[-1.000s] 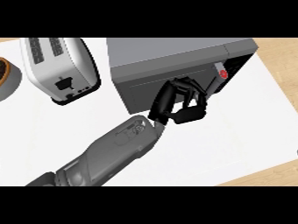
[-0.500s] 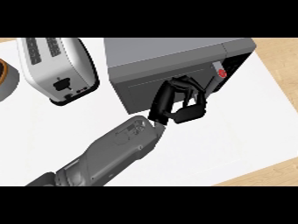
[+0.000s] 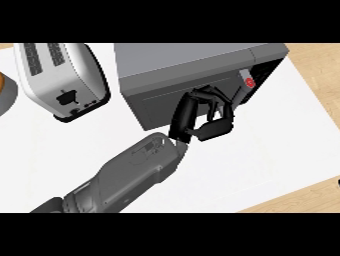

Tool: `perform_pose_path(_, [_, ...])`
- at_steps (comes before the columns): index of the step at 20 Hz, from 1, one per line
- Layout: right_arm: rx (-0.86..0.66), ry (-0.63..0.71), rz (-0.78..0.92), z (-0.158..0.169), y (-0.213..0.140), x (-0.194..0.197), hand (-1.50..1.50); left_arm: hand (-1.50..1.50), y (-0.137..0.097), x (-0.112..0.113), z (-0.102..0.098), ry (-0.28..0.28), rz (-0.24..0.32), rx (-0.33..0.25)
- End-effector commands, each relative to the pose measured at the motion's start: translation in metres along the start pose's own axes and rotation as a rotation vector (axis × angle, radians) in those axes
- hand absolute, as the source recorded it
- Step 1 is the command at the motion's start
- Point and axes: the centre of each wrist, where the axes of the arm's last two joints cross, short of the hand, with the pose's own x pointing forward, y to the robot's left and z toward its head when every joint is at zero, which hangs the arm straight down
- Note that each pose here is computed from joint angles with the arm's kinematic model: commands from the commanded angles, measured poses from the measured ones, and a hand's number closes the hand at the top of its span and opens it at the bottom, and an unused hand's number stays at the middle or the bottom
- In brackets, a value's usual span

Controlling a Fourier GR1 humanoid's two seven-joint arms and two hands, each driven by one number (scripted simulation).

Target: Pick up the milk, place it into the microwave and close the microwave

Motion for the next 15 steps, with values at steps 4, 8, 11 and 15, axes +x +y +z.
perform_pose_path(4, [0.044,0.000,-0.004,-0.0048,0.0005,0.0033,-1.50,1.50,0.0163,-0.0004,-0.0219,0.004,-0.040,0.099])
perform_pose_path(8, [0.050,0.003,-0.005,-0.0046,0.0017,0.0037,-1.50,1.50,0.0186,-0.0036,-0.0211,0.004,-0.045,0.117])
perform_pose_path(11, [0.049,-0.012,-0.014,-0.0062,0.0011,0.0039,-1.50,1.50,0.0176,-0.0033,-0.0208,-0.015,-0.040,0.115])
perform_pose_path(15, [0.060,0.011,-0.006,-0.0054,0.0000,0.0057,-1.50,1.50,0.0190,-0.0047,-0.0207,-0.014,-0.033,0.126])
